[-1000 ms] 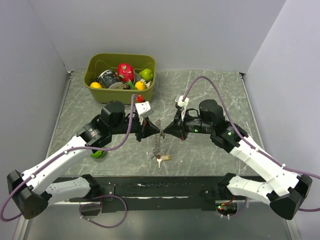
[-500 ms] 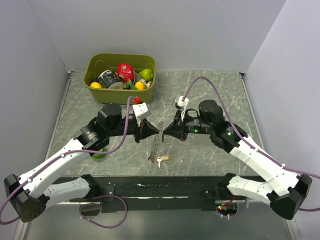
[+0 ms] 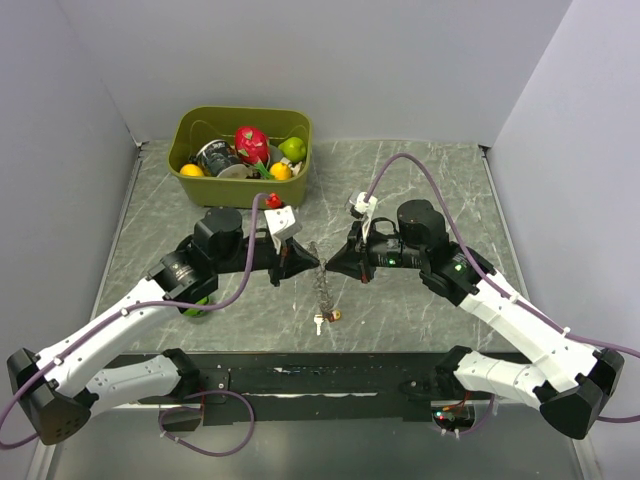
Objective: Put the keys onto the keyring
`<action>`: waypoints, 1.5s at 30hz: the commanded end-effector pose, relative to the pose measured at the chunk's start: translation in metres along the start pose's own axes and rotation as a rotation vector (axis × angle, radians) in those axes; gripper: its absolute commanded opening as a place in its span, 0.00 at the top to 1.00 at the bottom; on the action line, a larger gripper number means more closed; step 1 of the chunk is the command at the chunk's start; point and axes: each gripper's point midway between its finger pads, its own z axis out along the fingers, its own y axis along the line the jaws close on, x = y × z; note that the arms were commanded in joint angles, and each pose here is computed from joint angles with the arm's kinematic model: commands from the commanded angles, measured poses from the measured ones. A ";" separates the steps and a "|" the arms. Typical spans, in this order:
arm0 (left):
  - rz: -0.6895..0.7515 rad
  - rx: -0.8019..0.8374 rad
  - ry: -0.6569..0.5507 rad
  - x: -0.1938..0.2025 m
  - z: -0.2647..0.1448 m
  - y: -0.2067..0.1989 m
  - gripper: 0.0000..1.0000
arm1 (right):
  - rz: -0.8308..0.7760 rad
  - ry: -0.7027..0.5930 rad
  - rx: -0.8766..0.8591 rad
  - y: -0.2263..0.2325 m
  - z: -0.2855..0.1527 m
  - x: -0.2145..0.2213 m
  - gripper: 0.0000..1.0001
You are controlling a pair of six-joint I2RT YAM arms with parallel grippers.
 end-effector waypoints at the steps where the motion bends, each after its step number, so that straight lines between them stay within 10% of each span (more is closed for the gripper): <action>1: 0.058 0.053 -0.124 -0.035 -0.008 -0.016 0.99 | -0.020 -0.055 -0.009 0.004 -0.002 -0.014 1.00; 45: 0.006 0.019 -0.076 -0.026 -0.002 -0.009 0.99 | -0.090 -0.025 0.011 0.009 -0.009 -0.023 1.00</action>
